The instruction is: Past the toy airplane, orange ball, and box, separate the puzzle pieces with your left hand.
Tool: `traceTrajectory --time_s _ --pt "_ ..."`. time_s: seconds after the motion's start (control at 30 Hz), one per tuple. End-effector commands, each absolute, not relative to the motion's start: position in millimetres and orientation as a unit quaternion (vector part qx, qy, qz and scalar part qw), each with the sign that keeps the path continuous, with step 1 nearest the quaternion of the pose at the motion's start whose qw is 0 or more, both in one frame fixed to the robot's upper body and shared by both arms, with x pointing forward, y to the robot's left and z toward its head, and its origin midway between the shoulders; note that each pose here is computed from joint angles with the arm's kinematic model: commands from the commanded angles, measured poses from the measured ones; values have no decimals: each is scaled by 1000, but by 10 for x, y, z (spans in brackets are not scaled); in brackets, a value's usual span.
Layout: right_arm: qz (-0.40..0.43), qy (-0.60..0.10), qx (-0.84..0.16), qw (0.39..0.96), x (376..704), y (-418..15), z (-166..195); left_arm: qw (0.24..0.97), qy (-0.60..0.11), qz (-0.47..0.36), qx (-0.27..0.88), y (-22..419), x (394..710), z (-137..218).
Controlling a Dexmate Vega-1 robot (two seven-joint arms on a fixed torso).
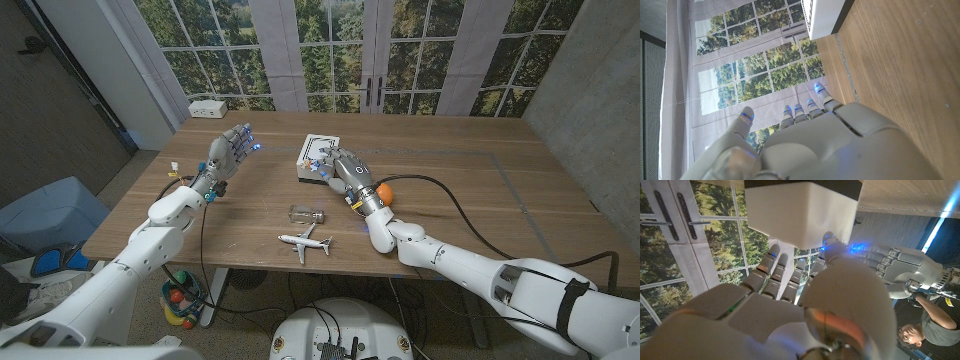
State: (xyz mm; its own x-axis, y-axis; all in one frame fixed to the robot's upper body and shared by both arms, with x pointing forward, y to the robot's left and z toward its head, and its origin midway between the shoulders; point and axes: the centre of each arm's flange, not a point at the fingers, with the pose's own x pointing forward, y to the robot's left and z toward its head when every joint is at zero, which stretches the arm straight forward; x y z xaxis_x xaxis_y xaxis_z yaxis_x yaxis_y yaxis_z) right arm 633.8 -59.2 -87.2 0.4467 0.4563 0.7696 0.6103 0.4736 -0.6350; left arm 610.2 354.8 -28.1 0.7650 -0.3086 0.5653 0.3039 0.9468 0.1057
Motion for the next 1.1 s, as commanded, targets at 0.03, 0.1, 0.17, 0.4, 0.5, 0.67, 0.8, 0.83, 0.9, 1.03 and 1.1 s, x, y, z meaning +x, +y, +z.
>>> traceTrajectory --time_s 0.03,0.1,0.17,0.4,0.5,0.67,0.8,0.83,0.9,1.03,1.1 --pt "-55 -531 -479 697 6343 -575 -864 940 -297 -166 4 3538 6137 -287" --pt "-56 -534 -471 700 6337 -586 -853 941 -296 -166 4 3535 6143 -288" --pt "-58 -536 -468 700 6327 -592 -841 940 -296 -167 5 3531 6149 -286" --pt "-60 -542 -446 709 6274 -609 -807 940 -297 -169 7 3510 6148 -277" --pt "-63 -543 -439 713 6259 -617 -792 940 -297 -169 8 3502 6142 -278" --pt "-76 -541 -430 719 6238 -632 -781 940 -298 -168 10 3493 6127 -276" --pt "-79 -543 -421 722 6221 -652 -771 939 -301 -168 12 3477 6119 -265" --pt "-83 -544 -419 722 6215 -658 -767 938 -302 -168 12 3472 6117 -261" --pt "-87 -545 -414 724 6205 -679 -758 938 -304 -168 13 3460 6112 -250" --pt "-95 -547 -403 728 6180 -715 -742 936 -307 -171 22 3434 6096 -218" --pt "-98 -548 -395 731 6168 -729 -734 935 -309 -174 26 3421 6092 -203"
